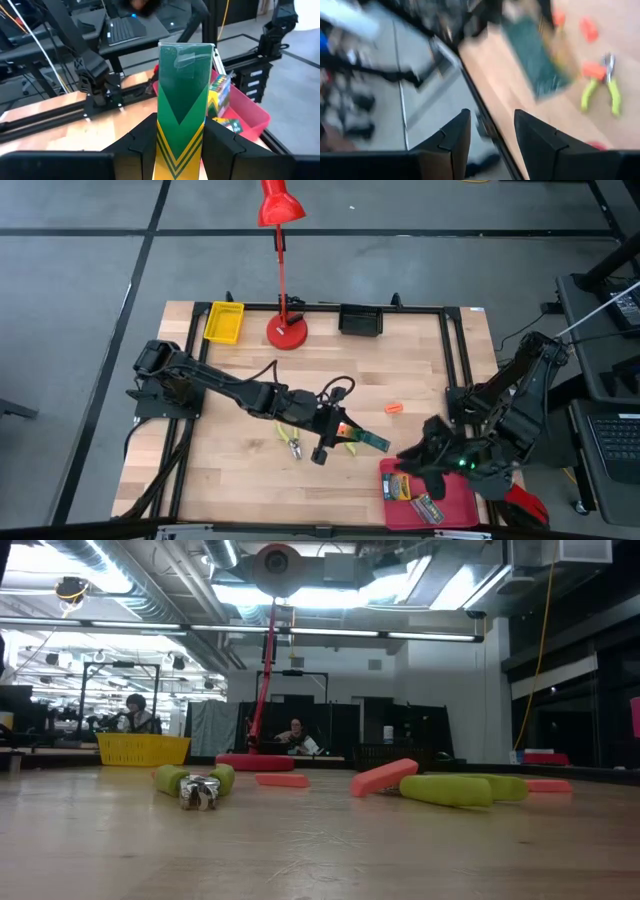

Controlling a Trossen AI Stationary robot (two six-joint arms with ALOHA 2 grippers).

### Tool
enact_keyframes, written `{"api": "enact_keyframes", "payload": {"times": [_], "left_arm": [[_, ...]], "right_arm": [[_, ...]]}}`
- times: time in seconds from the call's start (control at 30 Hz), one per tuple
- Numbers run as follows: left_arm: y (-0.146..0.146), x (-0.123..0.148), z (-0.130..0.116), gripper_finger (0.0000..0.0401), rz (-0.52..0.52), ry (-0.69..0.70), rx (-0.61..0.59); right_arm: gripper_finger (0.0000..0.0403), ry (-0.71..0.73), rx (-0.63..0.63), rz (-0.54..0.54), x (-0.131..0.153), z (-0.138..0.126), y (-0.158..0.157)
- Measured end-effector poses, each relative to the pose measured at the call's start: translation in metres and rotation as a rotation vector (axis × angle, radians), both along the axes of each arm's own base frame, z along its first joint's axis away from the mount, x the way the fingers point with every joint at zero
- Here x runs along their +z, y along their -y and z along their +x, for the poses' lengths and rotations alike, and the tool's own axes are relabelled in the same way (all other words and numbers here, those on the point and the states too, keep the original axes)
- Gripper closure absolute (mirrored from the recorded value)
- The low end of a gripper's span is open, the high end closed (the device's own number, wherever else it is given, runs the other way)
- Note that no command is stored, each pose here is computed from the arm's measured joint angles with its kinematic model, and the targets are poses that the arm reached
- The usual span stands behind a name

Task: Pick & Place School Supplies
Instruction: Put the yellow crayon box into the red bin

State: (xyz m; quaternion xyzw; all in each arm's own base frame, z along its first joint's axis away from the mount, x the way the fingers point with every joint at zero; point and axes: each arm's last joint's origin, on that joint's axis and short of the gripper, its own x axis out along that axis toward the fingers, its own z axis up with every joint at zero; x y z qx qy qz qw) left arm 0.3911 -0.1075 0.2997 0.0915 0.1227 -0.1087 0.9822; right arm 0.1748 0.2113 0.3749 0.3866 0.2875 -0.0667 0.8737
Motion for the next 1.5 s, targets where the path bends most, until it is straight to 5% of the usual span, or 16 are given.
{"api": "enact_keyframes", "payload": {"times": [0.23,0.53,0.9,1.3,1.5], "left_arm": [[-0.005,-0.002,0.000,0.0279,0.015,-0.069,0.015],[-0.009,-0.013,-0.004,0.0279,0.022,-0.196,0.027],[-0.008,-0.016,-0.007,0.0279,0.005,-0.242,-0.007],[-0.024,-0.020,-0.011,0.0281,0.045,-0.332,0.028],[-0.031,-0.018,-0.011,0.0280,0.043,-0.337,0.045]], "right_arm": [[0.0248,-0.178,0.163,-0.011,-0.023,0.021,-0.011],[0.0248,-0.160,0.088,-0.118,-0.027,0.037,0.003],[0.0248,-0.228,0.237,-0.224,-0.030,0.050,0.021],[0.0248,-0.298,0.430,-0.485,-0.048,0.073,0.035],[0.0248,-0.335,0.381,-0.510,-0.053,0.086,0.051]]}}
